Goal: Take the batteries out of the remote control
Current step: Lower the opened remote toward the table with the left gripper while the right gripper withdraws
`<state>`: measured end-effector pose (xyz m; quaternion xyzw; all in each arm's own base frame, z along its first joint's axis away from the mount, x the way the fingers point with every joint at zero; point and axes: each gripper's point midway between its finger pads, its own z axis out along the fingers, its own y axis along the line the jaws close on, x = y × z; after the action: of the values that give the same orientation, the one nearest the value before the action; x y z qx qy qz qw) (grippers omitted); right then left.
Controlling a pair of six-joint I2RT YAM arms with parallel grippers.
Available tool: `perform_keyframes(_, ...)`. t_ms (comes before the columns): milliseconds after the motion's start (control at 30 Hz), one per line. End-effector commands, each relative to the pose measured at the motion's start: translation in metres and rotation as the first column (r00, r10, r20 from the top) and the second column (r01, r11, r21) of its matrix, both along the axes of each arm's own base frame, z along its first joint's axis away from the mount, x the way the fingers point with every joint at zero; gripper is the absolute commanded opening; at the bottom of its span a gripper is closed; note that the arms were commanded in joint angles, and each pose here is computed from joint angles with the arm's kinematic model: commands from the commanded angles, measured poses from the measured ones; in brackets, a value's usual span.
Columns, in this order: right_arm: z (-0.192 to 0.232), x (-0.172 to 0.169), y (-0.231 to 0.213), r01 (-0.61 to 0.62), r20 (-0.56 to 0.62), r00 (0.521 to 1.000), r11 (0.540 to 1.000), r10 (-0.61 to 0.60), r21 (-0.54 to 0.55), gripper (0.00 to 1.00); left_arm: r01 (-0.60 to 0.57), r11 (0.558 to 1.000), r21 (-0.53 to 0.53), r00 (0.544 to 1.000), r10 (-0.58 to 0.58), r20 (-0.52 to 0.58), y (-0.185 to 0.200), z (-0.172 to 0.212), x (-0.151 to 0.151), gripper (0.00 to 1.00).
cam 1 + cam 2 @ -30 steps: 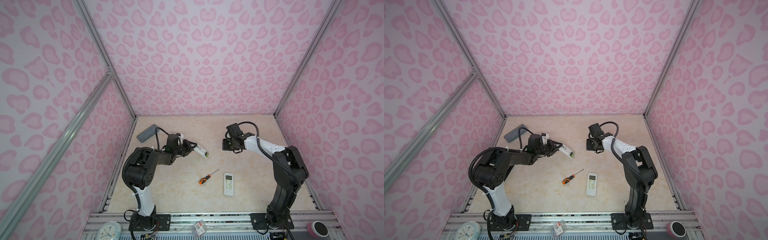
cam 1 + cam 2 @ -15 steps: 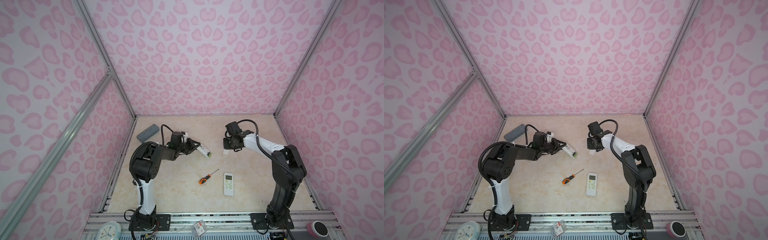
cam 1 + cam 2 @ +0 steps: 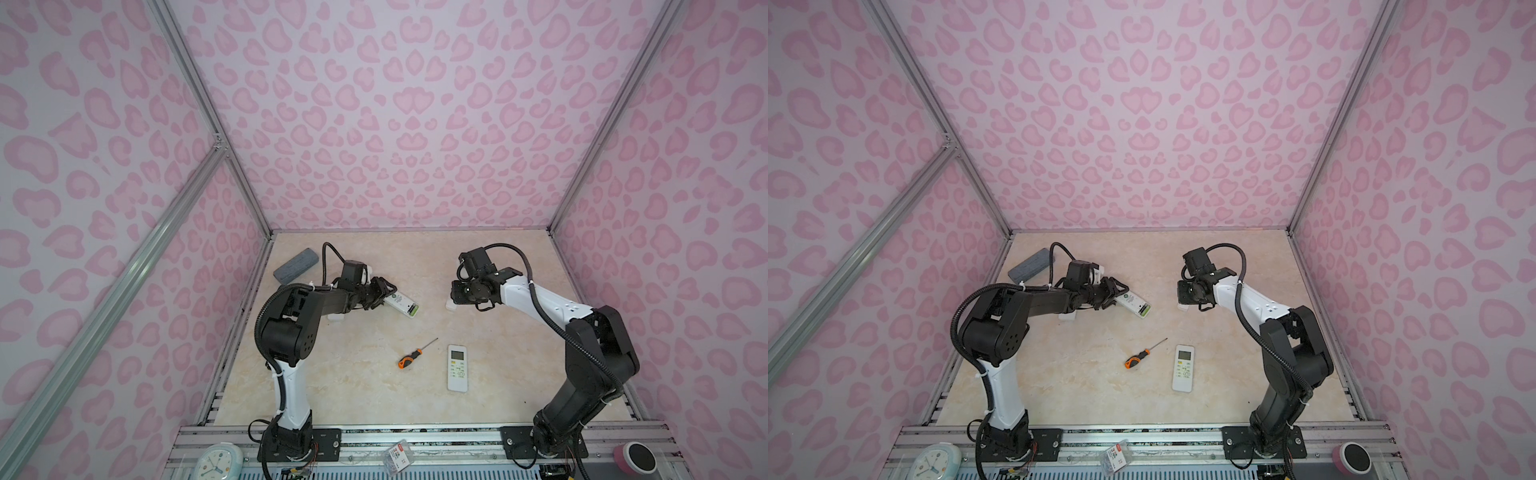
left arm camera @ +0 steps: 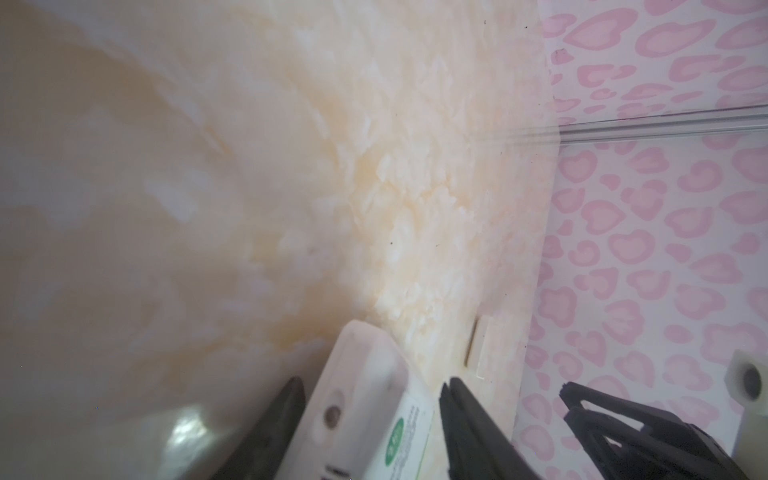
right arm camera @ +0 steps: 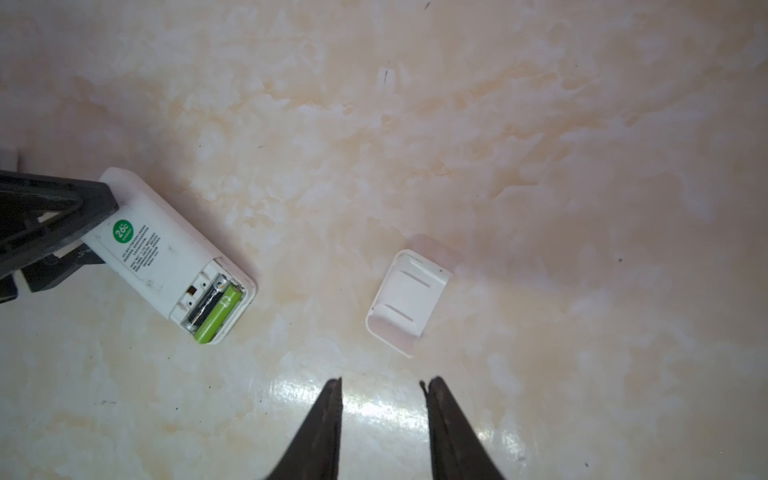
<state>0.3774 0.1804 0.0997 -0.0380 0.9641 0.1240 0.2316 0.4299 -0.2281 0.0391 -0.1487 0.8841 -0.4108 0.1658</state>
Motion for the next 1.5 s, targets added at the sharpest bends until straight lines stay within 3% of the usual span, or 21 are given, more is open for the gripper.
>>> perform_keyframes(0,0.006,-0.009,0.013,-0.055,0.013,0.998,0.997,0.055,0.045,0.35,0.006,0.994,0.105,1.000,-0.006,0.001,0.016,-0.001,-0.004,0.60)
perform_keyframes(100,0.013,-0.022,0.025,-0.153,0.045,0.987,0.988,0.152,0.014,0.35,0.008,0.987,0.160,1.000,-0.009,0.006,0.024,0.001,-0.005,0.63)
perform_keyframes(200,0.020,-0.039,0.044,-0.305,0.086,0.946,0.949,0.312,-0.083,0.35,0.012,0.981,0.192,1.000,-0.013,0.004,0.030,0.002,-0.007,0.65)
perform_keyframes(300,0.021,-0.064,0.068,-0.482,0.105,0.853,0.850,0.511,-0.215,0.35,0.011,0.980,0.199,1.000,-0.010,-0.005,0.035,0.002,-0.009,0.66)
perform_keyframes(367,0.020,-0.084,0.086,-0.584,0.102,0.769,0.758,0.632,-0.291,0.35,0.016,0.979,0.204,1.000,-0.014,-0.010,0.036,0.002,-0.010,0.67)
perform_keyframes(467,0.018,-0.108,0.105,-0.683,0.078,0.661,0.642,0.746,-0.349,0.37,0.042,0.978,0.203,0.999,-0.034,-0.039,0.033,-0.003,-0.012,0.66)
perform_keyframes(633,0.010,-0.137,0.119,-0.772,0.029,0.555,0.528,0.831,-0.355,0.42,0.076,0.980,0.182,0.997,-0.069,-0.043,0.021,-0.003,-0.001,0.59)
perform_keyframes(800,-0.003,-0.150,0.124,-0.802,-0.041,0.526,0.480,0.849,-0.355,0.45,0.138,0.965,0.222,0.990,-0.134,-0.030,0.000,0.003,0.018,0.61)
perform_keyframes(967,-0.011,-0.152,0.133,-0.813,-0.053,0.527,0.485,0.848,-0.321,0.47,0.147,0.935,0.324,0.989,-0.145,-0.029,0.003,0.004,0.025,0.84)
perform_keyframes(1200,-0.034,-0.153,0.134,-0.842,-0.138,0.471,0.397,0.871,-0.365,0.49,0.154,0.911,0.382,0.988,-0.151,-0.039,0.011,0.007,0.024,1.00)
perform_keyframes(1367,-0.044,-0.148,0.137,-0.862,-0.190,0.425,0.332,0.885,-0.382,0.49,0.157,0.895,0.416,0.987,-0.151,-0.048,0.016,0.008,0.023,0.98)
perform_keyframes(1467,-0.045,-0.146,0.142,-0.871,-0.197,0.410,0.318,0.891,-0.375,0.49,0.166,0.893,0.418,0.986,-0.158,-0.056,0.016,0.011,0.022,0.98)
